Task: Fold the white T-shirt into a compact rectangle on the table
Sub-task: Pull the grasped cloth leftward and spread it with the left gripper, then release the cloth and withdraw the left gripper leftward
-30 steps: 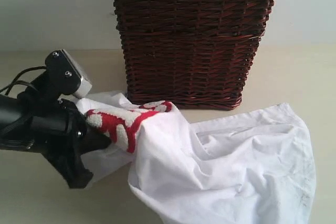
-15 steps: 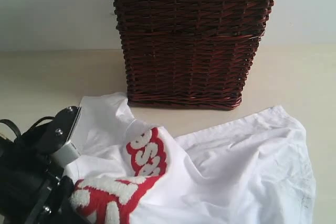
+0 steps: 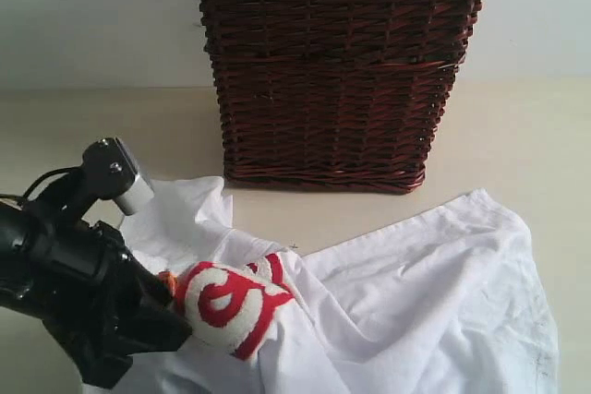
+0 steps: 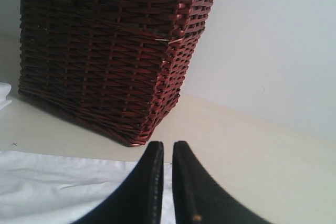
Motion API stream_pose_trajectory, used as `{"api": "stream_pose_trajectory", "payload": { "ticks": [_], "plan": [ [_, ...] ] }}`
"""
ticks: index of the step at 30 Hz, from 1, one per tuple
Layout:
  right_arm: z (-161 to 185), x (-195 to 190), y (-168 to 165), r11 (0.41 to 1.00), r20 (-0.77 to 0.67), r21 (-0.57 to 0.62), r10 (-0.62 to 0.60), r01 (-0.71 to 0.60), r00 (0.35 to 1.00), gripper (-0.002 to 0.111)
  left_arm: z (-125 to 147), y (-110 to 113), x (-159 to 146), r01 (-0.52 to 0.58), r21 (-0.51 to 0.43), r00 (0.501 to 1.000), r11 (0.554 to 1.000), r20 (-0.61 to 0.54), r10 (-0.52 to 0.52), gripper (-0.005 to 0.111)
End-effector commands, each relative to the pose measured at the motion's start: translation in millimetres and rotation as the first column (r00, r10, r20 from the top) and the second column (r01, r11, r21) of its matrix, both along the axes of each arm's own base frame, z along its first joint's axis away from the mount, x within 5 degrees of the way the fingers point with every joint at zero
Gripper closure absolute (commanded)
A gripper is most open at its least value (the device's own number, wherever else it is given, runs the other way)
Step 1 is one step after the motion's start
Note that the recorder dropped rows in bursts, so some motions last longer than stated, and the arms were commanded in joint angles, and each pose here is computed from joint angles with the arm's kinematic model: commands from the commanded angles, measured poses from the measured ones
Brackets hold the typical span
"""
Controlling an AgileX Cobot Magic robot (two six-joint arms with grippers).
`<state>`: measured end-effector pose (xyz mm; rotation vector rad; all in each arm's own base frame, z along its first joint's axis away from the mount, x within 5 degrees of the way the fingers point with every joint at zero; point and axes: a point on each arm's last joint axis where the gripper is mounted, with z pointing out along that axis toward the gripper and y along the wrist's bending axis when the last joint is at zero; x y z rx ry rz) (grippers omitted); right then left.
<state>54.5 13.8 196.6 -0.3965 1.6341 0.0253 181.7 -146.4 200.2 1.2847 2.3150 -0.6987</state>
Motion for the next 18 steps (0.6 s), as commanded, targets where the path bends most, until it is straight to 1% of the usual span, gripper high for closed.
{"api": "stream_pose_trajectory", "payload": {
  "ticks": [1, 3, 5, 7, 8, 11, 12, 14, 16, 18],
  "plan": [
    [-1, 0, 0, 1.0, 0.009, 0.002, -0.005, 0.005, 1.0, 0.099, 2, 0, 3, -0.119, -0.03, 0.992, 0.992, -0.05, 0.118, 0.037],
    [-1, 0, 0, 1.0, 0.009, 0.002, -0.005, 0.005, 1.0, 0.099, -1, 0, 0, -0.149, -0.032, 0.986, 0.988, -0.085, 0.145, 0.035],
    [-1, 0, 0, 1.0, 0.009, 0.002, -0.005, 0.005, 1.0, 0.099, -5, 1, -4, -0.188, -0.047, 0.975, 0.981, -0.13, 0.181, 0.037],
    [-1, 0, 0, 1.0, 0.009, 0.002, -0.005, 0.005, 1.0, 0.099, -8, 0, -6, -0.226, -0.067, 0.962, 0.972, -0.17, 0.212, 0.043],
    [-1, 0, 0, 1.0, 0.009, 0.002, -0.005, 0.005, 1.0, 0.099, -7, 0, -6, -0.235, -0.072, 0.96, 0.969, -0.17, 0.221, 0.046],
    [-1, 0, 0, 1.0, 0.009, 0.002, -0.005, 0.005, 1.0, 0.099, 0, -1, 5, -0.309, -0.108, 0.948, 0.945, -0.11, 0.298, 0.059],
    [-1, 0, 0, 1.0, 0.009, 0.002, -0.005, 0.005, 1.0, 0.099, 5, 0, 12, -0.35, -0.132, 0.937, 0.928, -0.072, 0.343, 0.064],
    [-1, 0, 0, 1.0, 0.009, 0.002, -0.005, 0.005, 1.0, 0.099, 15, 0, 21, -0.398, -0.166, 0.916, 0.902, -0.011, 0.402, 0.07],
    [-1, 0, 0, 1.0, 0.009, 0.002, -0.005, 0.005, 1.0, 0.099, 25, -1, 30, -0.414, -0.195, 0.903, 0.889, 0.038, 0.429, 0.074],
    [-1, 0, 0, 1.0, 0.009, 0.002, -0.005, 0.005, 1.0, 0.099, 32, -4, 32, -0.399, -0.212, 0.908, 0.892, 0.046, 0.417, 0.074]
  ]
}}
